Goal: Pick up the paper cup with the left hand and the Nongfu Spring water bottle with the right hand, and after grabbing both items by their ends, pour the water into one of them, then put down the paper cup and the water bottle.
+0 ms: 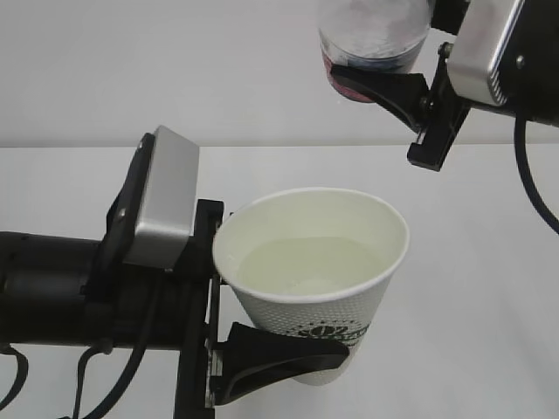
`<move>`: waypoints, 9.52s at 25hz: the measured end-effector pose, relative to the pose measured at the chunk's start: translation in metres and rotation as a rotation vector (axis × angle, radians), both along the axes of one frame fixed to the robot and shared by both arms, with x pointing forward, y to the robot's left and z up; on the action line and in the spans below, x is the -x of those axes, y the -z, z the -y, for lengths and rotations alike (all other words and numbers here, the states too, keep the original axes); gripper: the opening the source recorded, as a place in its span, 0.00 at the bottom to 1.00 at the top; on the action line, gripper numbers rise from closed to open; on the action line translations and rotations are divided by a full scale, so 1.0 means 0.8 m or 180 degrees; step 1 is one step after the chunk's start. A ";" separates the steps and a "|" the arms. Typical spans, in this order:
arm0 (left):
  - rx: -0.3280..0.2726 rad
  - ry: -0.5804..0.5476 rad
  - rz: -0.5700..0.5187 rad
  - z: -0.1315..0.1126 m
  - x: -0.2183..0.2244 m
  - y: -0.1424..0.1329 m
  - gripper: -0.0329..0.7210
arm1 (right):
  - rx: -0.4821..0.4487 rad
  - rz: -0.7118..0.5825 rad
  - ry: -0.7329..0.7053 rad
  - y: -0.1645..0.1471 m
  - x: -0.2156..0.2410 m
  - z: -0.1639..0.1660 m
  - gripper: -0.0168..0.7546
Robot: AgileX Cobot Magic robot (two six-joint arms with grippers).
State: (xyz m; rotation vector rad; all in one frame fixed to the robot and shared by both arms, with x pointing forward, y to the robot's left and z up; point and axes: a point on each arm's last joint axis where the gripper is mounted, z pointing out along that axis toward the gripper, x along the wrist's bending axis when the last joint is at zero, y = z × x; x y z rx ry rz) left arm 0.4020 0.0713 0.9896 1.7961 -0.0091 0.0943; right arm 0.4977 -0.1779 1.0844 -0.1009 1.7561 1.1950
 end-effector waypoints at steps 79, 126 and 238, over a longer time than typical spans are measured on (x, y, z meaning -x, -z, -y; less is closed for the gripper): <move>-0.0034 -0.0030 0.0001 0.000 -0.001 0.001 0.69 | -0.1903 -0.1657 0.2587 0.096 -0.010 0.136 0.63; 0.0258 -0.2080 0.0305 -0.055 -0.090 -0.012 0.69 | -0.1991 -0.1806 0.2813 0.131 -0.010 0.142 0.63; 0.0217 -0.4652 -0.0423 -0.277 -0.203 0.143 0.69 | -0.1820 -0.1771 0.2880 0.161 -0.025 0.144 0.63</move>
